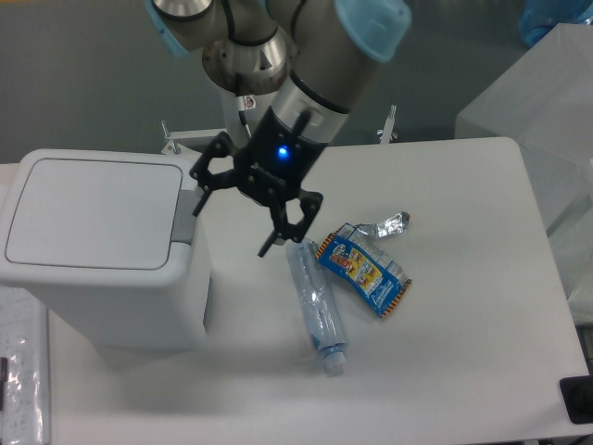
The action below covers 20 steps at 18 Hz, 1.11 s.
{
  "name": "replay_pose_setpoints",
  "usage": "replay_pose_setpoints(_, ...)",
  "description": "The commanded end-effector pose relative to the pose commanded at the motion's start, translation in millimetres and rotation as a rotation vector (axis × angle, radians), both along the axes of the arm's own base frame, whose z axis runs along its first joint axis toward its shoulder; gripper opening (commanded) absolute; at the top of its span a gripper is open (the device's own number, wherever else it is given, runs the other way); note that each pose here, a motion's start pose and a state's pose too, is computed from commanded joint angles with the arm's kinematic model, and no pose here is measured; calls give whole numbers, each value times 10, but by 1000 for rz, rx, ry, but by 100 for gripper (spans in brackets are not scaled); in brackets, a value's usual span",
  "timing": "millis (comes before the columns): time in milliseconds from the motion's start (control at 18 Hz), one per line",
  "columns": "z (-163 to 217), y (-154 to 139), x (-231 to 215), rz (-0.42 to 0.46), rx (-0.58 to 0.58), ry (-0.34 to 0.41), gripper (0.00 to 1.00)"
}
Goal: Open the trash can
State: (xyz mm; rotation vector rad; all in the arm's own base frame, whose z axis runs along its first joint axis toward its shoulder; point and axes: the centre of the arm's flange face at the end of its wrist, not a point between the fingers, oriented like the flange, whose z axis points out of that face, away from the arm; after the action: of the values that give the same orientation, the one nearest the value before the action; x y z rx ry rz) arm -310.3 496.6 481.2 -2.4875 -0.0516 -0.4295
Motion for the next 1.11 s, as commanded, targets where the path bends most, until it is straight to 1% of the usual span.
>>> replay_pose_setpoints(278, -214, 46, 102, -19, 14, 20, 100)
replay_pose_setpoints(556, -281, 49, 95, -20, 10, 20, 100)
replay_pose_setpoints(889, -265, 56, 89, -16, 8, 15, 100)
replay_pose_setpoints(1111, -138, 88, 38, 25, 11, 3, 100)
